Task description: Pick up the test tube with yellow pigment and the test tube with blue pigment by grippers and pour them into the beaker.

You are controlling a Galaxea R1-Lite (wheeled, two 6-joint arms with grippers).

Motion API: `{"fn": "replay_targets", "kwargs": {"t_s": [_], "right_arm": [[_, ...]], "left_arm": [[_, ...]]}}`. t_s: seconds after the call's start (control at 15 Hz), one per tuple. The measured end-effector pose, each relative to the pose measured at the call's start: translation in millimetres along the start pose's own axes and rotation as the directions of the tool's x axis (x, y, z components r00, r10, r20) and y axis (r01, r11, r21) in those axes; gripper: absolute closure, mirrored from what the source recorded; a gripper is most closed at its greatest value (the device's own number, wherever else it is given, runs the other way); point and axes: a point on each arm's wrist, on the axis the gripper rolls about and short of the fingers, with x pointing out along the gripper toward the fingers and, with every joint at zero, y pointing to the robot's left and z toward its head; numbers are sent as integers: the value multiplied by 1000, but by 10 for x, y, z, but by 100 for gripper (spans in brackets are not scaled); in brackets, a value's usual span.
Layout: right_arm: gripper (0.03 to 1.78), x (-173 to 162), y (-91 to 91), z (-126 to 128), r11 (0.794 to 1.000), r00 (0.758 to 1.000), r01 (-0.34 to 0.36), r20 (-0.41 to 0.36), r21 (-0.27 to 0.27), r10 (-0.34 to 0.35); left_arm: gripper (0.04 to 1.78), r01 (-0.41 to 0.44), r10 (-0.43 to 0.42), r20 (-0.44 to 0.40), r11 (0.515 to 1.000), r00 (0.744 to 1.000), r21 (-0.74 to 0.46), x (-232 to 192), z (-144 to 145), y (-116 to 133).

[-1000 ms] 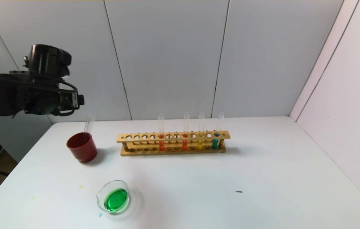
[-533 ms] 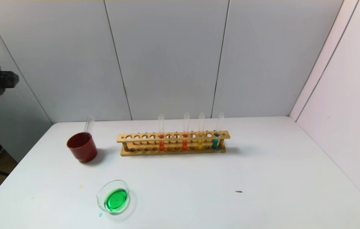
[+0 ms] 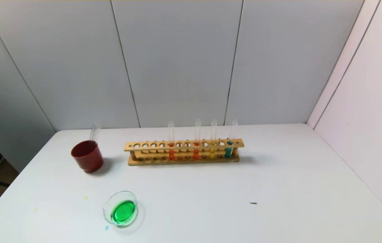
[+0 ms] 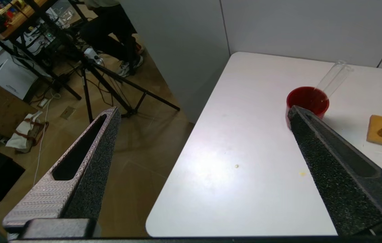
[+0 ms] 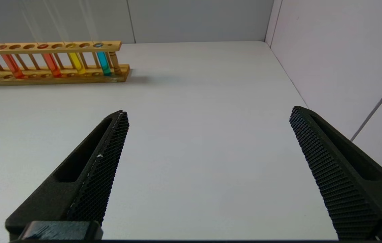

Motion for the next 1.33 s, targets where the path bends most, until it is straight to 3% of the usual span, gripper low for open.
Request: {"fn": "replay_targets", "kwargs": {"t_s": [0.47,0.73,0.93,1.07,1.2,1.33], "right_arm": [[7,0,0,0,1000,1000,0,0,0,0],[7,0,0,0,1000,1000,0,0,0,0],[7,0,0,0,1000,1000,0,0,0,0],[7,0,0,0,1000,1000,0,0,0,0],[7,0,0,0,1000,1000,0,0,0,0],[7,0,0,0,1000,1000,0,0,0,0]], "left_arm": [[8,-37,36,-11,999,999,-25,-630,-611,480],[8,-14,14,2,999,1000,-44,-804,-1118,482],[8,9,-5,80,999,997,-52,-861,-1386,467],[8,57,-52,101,997,994,-45,-869,-1616,455],[8,160,-159,92,987,983,-13,-803,-1934,380],[8,294,-291,85,956,953,-23,-679,-2159,262]]}}
